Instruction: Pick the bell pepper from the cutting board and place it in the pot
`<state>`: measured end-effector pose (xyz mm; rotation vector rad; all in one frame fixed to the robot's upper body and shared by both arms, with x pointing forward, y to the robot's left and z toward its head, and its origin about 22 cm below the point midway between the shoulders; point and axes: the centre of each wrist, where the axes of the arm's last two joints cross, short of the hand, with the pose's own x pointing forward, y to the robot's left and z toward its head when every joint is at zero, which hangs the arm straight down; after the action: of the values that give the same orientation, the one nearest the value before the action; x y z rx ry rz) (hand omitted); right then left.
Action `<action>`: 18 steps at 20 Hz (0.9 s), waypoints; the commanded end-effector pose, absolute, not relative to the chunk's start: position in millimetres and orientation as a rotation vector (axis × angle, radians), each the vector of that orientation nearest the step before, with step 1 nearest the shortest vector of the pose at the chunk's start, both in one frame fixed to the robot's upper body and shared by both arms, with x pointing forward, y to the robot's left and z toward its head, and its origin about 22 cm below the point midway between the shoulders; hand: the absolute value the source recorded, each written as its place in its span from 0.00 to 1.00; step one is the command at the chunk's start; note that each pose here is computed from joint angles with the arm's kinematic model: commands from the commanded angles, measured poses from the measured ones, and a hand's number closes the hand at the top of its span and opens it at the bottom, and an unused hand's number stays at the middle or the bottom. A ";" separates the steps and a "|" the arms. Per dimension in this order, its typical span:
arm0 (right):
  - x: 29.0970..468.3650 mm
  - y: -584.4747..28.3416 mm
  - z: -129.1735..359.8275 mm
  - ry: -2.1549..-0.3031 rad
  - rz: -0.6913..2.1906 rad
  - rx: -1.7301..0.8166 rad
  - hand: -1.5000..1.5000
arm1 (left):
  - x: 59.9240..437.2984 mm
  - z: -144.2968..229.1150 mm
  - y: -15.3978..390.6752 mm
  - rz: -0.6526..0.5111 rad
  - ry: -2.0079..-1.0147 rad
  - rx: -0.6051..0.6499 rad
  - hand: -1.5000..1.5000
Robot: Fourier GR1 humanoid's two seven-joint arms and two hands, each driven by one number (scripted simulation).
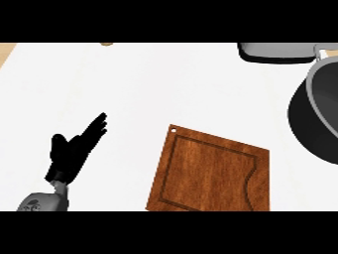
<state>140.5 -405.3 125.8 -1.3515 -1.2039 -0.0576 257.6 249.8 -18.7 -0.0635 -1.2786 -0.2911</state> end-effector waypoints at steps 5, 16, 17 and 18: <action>222.0 -400.4 181.4 -1.033 0.084 -1.364 1.00 | 274.9 -20.4 231.6 -0.286 -1.289 -0.081 0.50; 289.5 -418.8 120.6 -0.573 0.422 -1.451 1.00 | 267.5 -16.7 230.0 -0.329 -1.280 -0.106 0.50; 299.6 -426.4 123.1 -0.557 0.429 -1.443 1.00 | 269.5 -11.7 217.1 -0.324 -1.289 -0.102 0.50; 308.0 -412.6 111.6 -0.532 0.454 -1.432 1.00 | 272.5 -11.8 211.5 -0.323 -1.278 -0.104 0.50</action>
<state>287.5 -414.9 131.5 -1.4190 -0.6769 0.3599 268.5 222.0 -14.4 -0.0955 -1.2848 -0.3199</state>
